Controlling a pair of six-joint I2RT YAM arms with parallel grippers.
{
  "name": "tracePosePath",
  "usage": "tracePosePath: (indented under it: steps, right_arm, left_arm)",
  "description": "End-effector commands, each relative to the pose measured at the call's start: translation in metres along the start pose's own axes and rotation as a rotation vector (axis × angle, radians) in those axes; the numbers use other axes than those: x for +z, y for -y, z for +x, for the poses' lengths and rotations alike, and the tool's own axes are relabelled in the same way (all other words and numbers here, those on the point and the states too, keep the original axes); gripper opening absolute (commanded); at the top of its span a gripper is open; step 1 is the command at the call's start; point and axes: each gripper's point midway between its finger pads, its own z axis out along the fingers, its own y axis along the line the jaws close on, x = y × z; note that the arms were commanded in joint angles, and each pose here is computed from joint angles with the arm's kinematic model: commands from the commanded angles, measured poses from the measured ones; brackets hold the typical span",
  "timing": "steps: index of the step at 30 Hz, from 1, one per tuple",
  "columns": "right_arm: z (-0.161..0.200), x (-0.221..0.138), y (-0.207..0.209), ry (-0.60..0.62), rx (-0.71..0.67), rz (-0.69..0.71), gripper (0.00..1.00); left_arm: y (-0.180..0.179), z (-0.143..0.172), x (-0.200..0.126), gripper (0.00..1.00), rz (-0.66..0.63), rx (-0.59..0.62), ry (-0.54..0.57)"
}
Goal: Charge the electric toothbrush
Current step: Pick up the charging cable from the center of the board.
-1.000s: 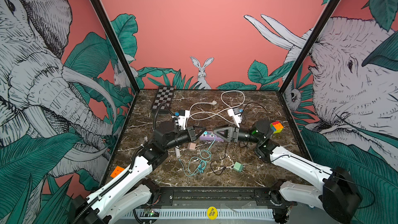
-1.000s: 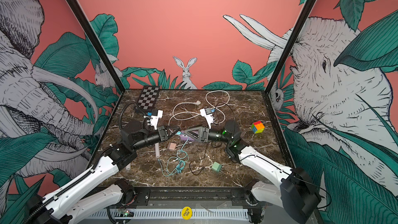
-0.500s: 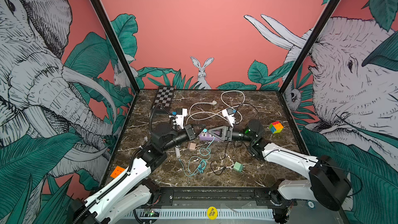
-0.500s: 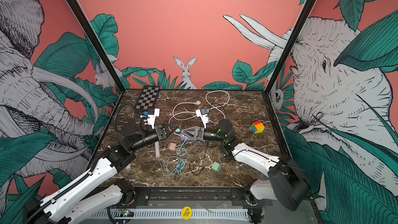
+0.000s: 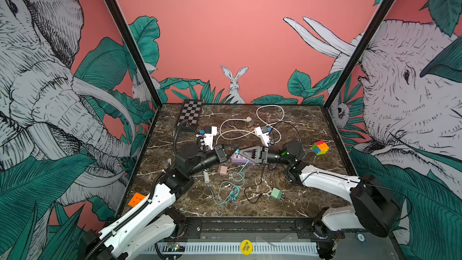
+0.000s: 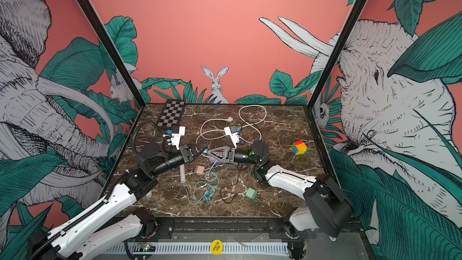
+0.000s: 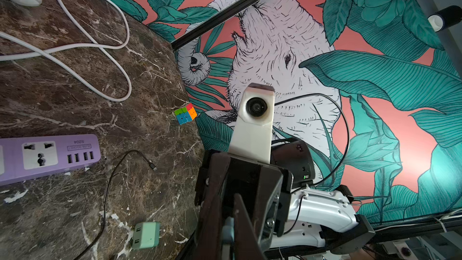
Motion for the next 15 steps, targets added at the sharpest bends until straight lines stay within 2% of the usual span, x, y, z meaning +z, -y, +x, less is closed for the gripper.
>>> tracePosePath:
  steps: [1, 15]
  right_arm:
    - [-0.0094, 0.0047, -0.0289, 0.009, -0.079, -0.088, 0.30]
    - [-0.0051, 0.0080, -0.0317, -0.007, -0.081, -0.104, 0.20]
  left_arm:
    - [0.0077, -0.0012, -0.0016, 0.00, 0.035, 0.014, 0.015]
    - [0.0054, 0.0002, -0.0010, 0.00, 0.026, 0.017, 0.017]
